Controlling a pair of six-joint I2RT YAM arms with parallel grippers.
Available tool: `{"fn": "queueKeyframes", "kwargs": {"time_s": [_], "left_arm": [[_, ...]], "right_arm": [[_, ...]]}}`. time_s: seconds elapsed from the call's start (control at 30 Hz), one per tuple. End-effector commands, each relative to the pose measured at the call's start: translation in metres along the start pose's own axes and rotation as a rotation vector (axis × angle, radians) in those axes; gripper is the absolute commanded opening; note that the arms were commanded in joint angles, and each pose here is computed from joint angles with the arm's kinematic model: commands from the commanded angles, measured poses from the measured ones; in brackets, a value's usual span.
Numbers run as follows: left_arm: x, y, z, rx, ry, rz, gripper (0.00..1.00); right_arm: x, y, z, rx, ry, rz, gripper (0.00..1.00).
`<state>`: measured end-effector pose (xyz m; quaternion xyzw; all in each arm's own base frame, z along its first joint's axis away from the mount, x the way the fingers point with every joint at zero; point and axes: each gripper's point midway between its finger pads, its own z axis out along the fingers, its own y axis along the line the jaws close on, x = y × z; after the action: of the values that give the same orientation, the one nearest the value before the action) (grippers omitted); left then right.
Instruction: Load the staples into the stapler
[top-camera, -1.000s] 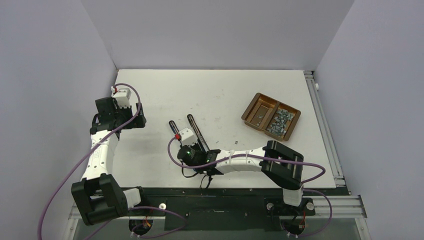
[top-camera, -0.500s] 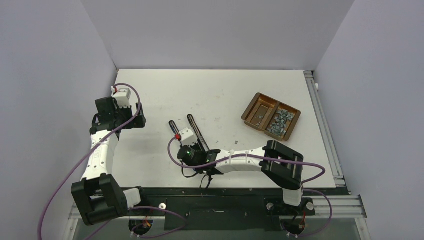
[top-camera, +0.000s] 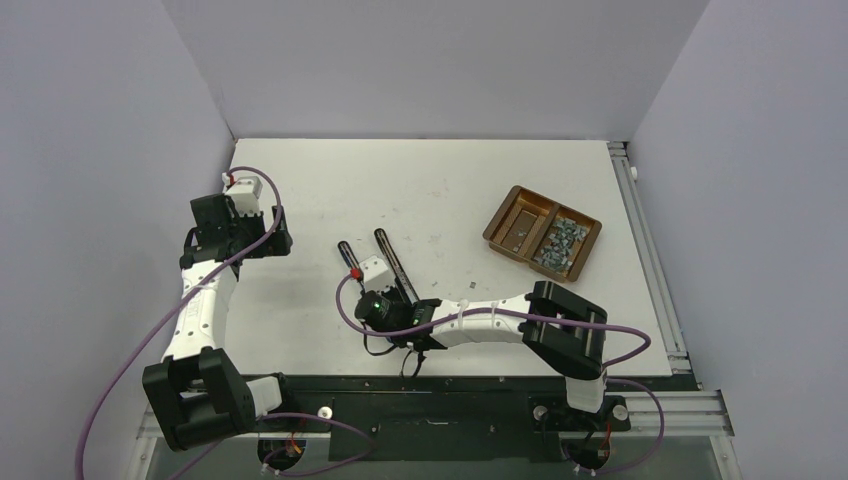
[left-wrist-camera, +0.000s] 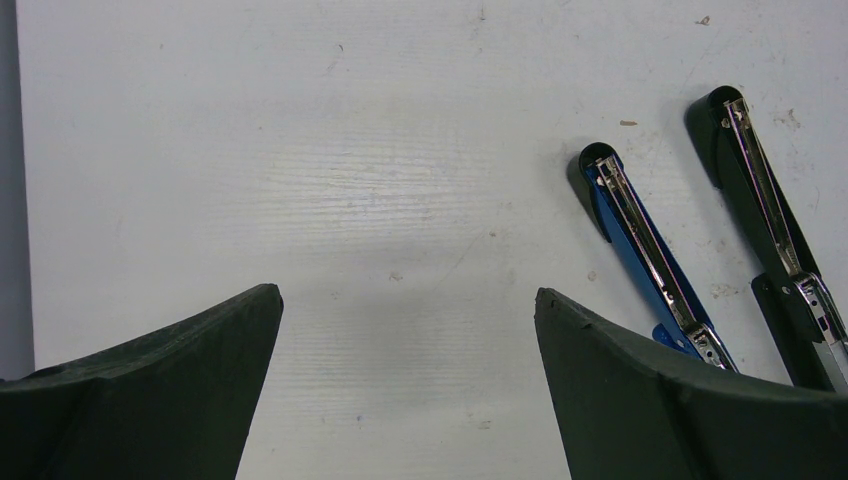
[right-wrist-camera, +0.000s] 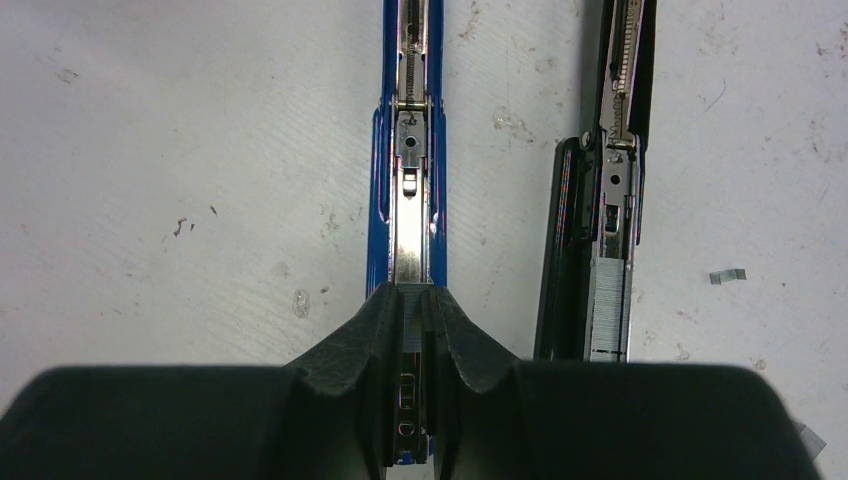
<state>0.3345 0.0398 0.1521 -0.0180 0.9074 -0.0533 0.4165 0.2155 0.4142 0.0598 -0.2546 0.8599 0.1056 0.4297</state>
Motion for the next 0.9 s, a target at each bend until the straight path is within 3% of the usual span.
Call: {"fn": "queueKeyframes", "kwargs": {"time_s": [0.0, 0.57, 0.67, 0.87], "left_arm": [[-0.0246, 0.0002, -0.0091, 0.0, -0.078, 0.022, 0.96], [-0.0266, 0.0006, -0.0101, -0.002, -0.082, 0.02, 0.96], [-0.0269, 0.0, -0.0105, -0.001, -0.083, 0.022, 0.96], [-0.0284, -0.0003, -0.0115, 0.002, -0.086, 0.023, 0.96]], "right_arm": [[0.0062, -0.0038, 0.0036, 0.017, 0.013, 0.002, 0.09], [0.0139, -0.0033, 0.0084, 0.006, 0.045, 0.003, 0.09], [0.0144, -0.0037, 0.0083, 0.004, 0.047, 0.006, 0.29], [0.0072, -0.0026, 0.0043, -0.016, 0.031, 0.008, 0.4]]}}
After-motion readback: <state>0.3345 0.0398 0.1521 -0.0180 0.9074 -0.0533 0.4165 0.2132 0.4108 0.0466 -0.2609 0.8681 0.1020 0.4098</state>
